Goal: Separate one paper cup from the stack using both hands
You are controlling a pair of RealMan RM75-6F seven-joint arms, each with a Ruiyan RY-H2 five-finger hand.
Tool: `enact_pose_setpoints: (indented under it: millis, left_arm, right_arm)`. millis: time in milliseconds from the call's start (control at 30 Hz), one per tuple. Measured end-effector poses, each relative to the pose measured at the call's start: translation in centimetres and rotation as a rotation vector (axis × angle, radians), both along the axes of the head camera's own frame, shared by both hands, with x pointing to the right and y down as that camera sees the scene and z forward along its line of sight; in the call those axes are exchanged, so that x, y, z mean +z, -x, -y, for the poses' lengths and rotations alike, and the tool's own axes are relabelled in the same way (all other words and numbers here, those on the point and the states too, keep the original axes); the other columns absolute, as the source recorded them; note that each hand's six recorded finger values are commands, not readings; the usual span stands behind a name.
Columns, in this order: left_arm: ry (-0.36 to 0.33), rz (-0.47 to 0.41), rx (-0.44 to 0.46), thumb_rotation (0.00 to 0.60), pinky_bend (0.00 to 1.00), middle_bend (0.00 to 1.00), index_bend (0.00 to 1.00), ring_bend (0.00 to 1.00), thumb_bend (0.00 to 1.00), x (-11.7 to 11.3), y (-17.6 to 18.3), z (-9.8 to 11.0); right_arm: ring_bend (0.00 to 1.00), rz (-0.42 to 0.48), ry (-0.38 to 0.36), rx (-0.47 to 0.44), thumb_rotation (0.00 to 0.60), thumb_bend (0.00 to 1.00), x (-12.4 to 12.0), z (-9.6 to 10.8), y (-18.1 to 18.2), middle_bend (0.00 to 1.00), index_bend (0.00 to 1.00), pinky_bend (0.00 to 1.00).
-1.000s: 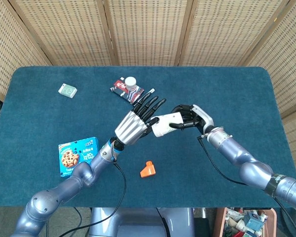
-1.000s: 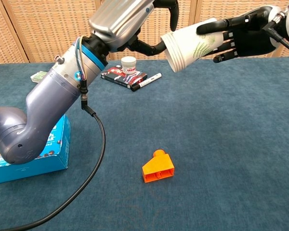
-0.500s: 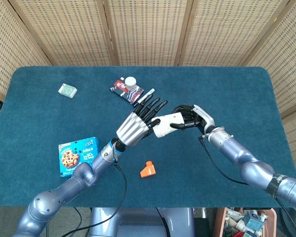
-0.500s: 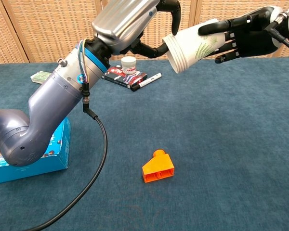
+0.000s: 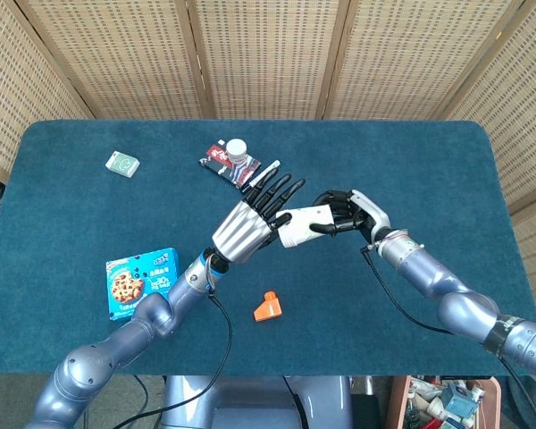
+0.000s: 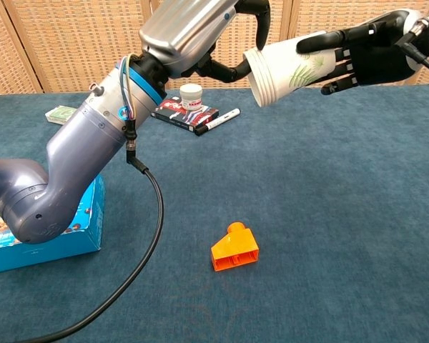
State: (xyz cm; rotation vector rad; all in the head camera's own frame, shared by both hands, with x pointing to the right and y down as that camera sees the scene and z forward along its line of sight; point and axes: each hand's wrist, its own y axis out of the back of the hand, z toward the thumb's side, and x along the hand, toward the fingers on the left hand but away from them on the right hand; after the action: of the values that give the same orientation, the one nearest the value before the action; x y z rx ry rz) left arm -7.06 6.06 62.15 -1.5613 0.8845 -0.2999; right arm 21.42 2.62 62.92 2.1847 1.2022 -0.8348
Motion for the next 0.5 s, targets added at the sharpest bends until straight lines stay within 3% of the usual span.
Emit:
enact_pose_setpoints:
  millis: [500]
  left_arm:
    - [-0.002, -0.001, -0.017, 0.600, 0.00, 0.01, 0.68, 0.00, 0.60, 0.3, 1.5, -0.1]
  right_arm:
    - [0.51, 0.001, -0.007, 0.046, 0.600, 0.46, -0.4, 0.8, -1.5, 0.61, 0.60, 0.69]
